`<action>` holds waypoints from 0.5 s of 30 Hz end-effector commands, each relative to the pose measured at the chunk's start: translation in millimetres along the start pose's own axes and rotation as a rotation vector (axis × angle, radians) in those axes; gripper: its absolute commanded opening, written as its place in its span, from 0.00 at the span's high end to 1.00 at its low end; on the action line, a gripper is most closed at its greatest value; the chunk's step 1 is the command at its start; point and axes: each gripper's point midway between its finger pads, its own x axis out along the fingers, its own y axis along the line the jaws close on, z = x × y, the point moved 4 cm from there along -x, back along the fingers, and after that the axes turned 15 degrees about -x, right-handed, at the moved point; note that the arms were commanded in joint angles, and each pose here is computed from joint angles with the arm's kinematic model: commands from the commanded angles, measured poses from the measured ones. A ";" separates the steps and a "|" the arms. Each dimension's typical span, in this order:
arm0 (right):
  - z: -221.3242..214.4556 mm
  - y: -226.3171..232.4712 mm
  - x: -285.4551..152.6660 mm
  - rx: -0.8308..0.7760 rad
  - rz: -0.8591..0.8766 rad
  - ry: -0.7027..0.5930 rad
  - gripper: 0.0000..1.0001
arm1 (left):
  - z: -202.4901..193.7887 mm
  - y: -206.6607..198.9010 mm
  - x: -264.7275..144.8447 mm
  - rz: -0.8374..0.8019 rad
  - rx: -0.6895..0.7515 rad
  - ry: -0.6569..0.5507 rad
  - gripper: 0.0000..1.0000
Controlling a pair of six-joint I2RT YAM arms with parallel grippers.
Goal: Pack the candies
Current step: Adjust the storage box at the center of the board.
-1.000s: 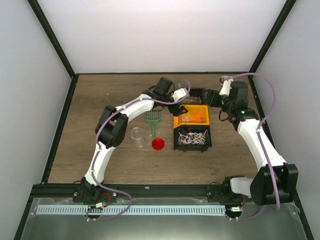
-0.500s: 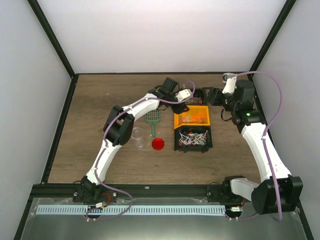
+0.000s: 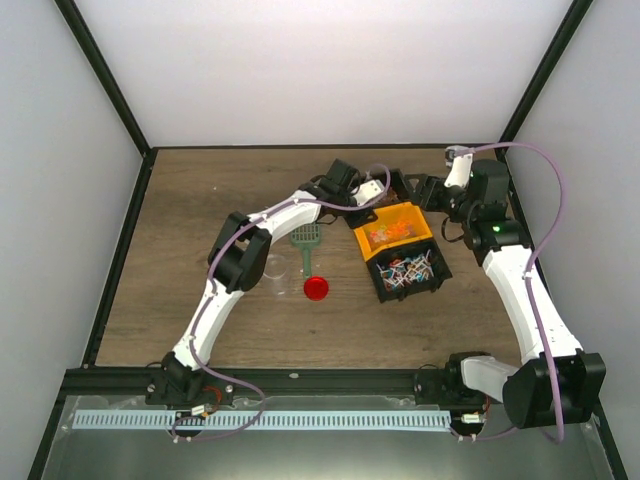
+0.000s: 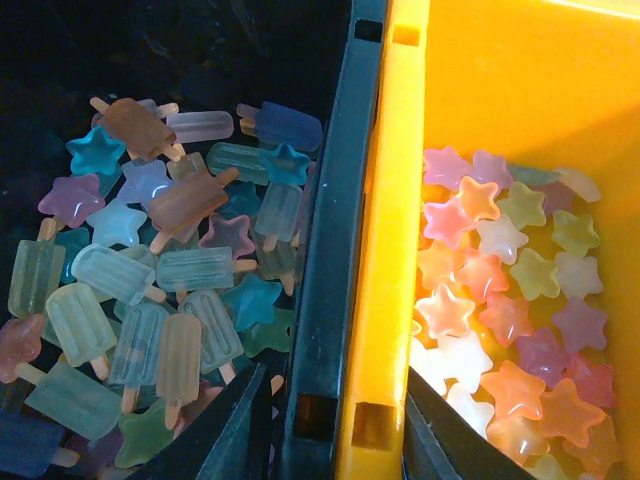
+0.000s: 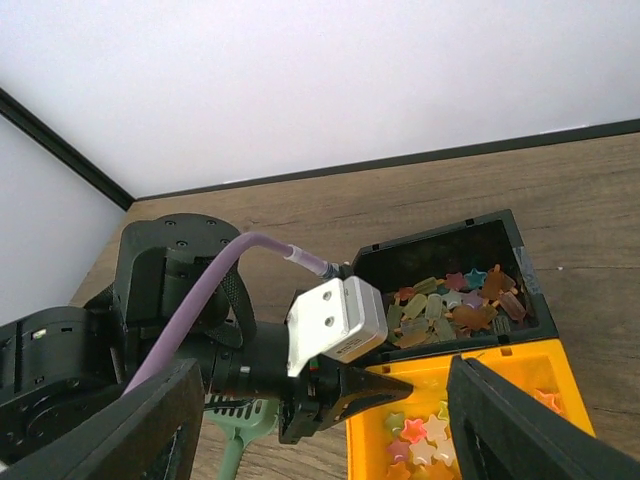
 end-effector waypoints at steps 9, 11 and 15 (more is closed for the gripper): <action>-13.8 2.6 13.8 0.045 0.066 0.008 0.32 | 21.4 50.2 -38.9 0.360 -0.254 -0.181 0.79; -17.5 2.8 16.6 0.054 0.076 0.015 0.32 | 18.9 57.4 -45.2 0.388 -0.300 -0.200 0.80; -25.1 1.8 20.3 0.068 0.080 0.026 0.31 | 14.6 64.6 -60.7 0.469 -0.353 -0.226 0.80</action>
